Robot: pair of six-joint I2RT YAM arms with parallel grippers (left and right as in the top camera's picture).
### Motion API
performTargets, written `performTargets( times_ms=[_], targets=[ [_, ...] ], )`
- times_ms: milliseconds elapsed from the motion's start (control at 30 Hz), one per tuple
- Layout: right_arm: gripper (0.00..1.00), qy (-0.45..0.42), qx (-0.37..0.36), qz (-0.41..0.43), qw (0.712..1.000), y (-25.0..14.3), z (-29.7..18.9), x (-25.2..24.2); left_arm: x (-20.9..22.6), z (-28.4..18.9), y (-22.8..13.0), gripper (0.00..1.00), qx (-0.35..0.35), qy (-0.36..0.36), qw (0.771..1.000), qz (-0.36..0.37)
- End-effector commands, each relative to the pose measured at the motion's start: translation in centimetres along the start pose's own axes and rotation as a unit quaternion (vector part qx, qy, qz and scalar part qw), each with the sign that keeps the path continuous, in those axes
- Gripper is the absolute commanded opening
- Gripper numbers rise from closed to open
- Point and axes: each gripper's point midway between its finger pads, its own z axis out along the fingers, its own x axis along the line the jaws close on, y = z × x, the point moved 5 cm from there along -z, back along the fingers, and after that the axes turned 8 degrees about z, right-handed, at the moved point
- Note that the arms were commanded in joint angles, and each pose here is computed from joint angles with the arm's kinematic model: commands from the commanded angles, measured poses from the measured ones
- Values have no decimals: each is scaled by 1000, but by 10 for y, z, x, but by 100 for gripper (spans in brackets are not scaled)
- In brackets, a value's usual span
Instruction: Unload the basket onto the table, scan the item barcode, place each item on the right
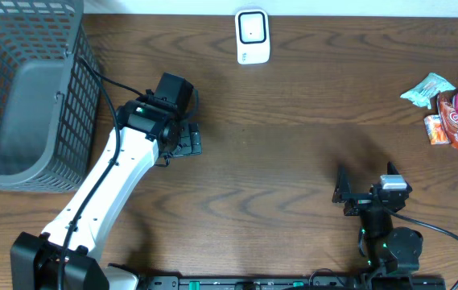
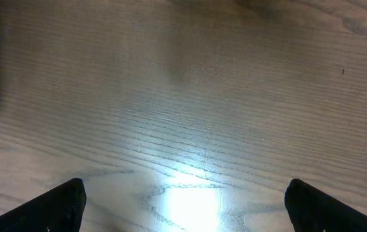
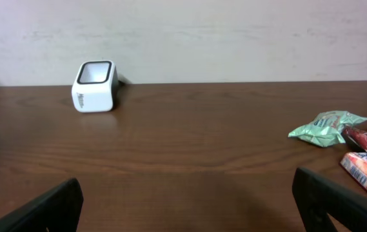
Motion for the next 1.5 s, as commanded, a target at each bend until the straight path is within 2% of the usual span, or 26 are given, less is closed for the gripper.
performTargets(
  times_ms=[0,1467],
  targets=[
    [99,-3,1,-11,1000,-1,0,0,3,2,0,98,0,11,1000,4],
    [99,2,-1,-5,1000,-1,0,1,3,2,0,98,0,11,1000,4]
  ],
)
